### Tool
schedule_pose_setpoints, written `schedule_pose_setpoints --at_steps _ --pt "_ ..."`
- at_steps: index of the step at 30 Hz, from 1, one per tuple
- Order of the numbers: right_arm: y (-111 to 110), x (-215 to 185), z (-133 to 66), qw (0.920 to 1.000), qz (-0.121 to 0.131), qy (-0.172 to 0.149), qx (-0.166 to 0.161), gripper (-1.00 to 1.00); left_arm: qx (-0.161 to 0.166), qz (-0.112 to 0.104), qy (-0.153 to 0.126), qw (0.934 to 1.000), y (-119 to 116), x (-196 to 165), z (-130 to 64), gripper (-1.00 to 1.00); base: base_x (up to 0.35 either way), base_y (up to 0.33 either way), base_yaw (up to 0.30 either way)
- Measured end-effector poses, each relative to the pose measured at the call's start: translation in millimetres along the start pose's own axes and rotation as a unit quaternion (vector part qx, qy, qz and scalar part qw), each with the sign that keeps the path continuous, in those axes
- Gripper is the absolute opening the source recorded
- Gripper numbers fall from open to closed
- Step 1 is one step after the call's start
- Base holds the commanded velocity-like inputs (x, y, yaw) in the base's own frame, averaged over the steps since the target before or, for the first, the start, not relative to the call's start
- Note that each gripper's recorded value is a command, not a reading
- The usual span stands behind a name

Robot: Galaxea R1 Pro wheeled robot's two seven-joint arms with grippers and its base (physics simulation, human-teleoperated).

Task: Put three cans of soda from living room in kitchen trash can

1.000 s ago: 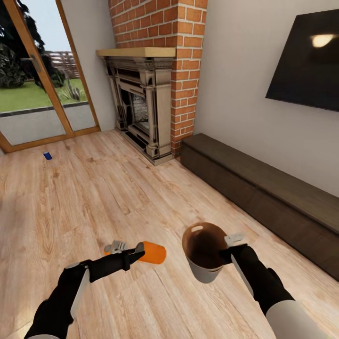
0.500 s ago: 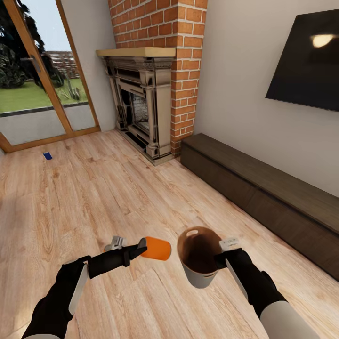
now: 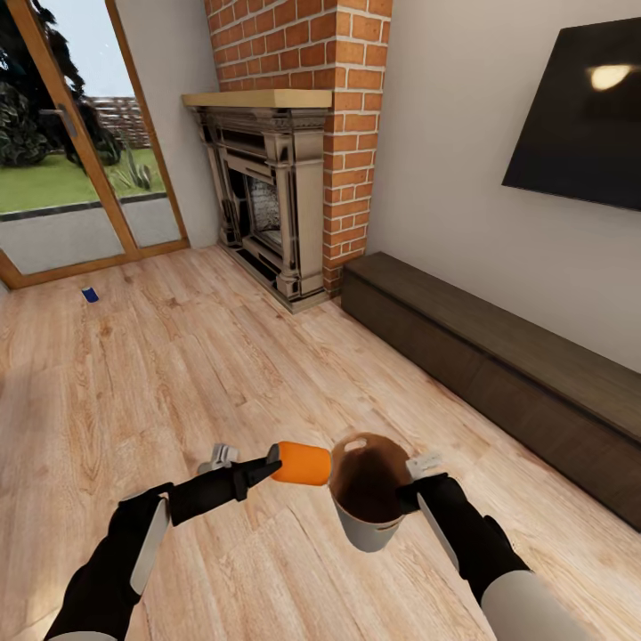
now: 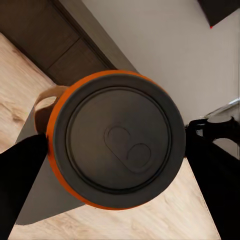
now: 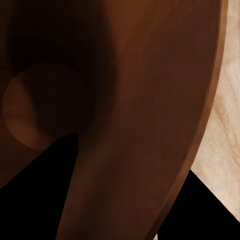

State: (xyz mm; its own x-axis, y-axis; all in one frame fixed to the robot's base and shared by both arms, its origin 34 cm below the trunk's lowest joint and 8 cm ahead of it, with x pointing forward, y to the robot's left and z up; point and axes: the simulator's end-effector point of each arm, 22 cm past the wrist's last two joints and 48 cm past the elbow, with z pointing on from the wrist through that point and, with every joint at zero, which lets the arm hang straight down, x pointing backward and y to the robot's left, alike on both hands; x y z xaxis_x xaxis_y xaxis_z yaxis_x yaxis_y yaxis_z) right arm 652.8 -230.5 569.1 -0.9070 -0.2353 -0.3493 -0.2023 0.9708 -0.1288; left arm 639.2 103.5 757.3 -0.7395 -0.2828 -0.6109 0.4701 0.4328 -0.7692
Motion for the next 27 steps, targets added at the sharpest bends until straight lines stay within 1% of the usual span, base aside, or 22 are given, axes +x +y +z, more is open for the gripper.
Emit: schedule_pose_setpoints --at_steps 2,3,5,7,11,12,16,22,23,27 --pt "6.0 3.9 1.8 0.9999 0.008 0.005 -0.01 -1.0 0.002 -0.001 0.0 1.0 -1.0 0.6 1.1 -1.0 0.0 0.0 0.0" --pt "5.5 4.2 2.0 0.9999 0.005 0.005 -0.008 -1.0 0.003 -0.002 -0.001 1.0 -1.8 0.7 1.9 -1.0 0.0 0.0 0.0" --pt "7.0 10.2 4.5 0.9999 -0.01 0.012 -0.002 -1.0 0.013 -0.009 -0.004 0.9999 -9.2 3.1 10.7 -1.0 0.0 0.0 0.0" --pt "11.5 9.0 4.0 0.9999 -0.005 0.011 -0.009 -1.0 0.014 -0.012 -0.004 0.9998 -9.8 5.0 12.5 -1.0 0.0 0.0 0.0" --pt "13.8 8.8 4.0 0.9999 -0.01 0.011 -0.007 -1.0 0.014 -0.023 0.002 0.9996 -7.6 13.3 15.3 -1.0 0.0 0.0 0.0" --pt "15.3 8.5 3.8 0.9999 -0.008 0.011 -0.01 -1.0 0.014 -0.026 0.002 0.9996 -7.3 14.7 15.9 -1.0 0.0 0.0 0.0" --pt "16.9 8.1 3.7 0.9998 -0.009 0.01 -0.01 -1.0 0.025 -0.05 0.007 0.9984 -12.4 30.1 29.6 -1.0 0.0 0.0 0.0" --pt "19.4 7.4 3.3 0.9998 -0.009 0.01 -0.012 -1.0 0.037 -0.055 0.018 0.9977 -22.9 41.1 42.9 -1.0 0.0 0.0 0.0" --pt "22.0 6.6 3.0 0.9998 -0.011 0.01 -0.012 -1.0 0.037 -0.055 0.019 0.9976 -23.9 42.2 44.3 -1.0 0.0 0.0 0.0" --pt "35.0 3.9 1.6 0.9996 -0.004 0.008 -0.026 -1.0 0.038 -0.054 0.022 0.9975 -25.4 44.2 46.6 -1.0 0.0 0.0 0.0"
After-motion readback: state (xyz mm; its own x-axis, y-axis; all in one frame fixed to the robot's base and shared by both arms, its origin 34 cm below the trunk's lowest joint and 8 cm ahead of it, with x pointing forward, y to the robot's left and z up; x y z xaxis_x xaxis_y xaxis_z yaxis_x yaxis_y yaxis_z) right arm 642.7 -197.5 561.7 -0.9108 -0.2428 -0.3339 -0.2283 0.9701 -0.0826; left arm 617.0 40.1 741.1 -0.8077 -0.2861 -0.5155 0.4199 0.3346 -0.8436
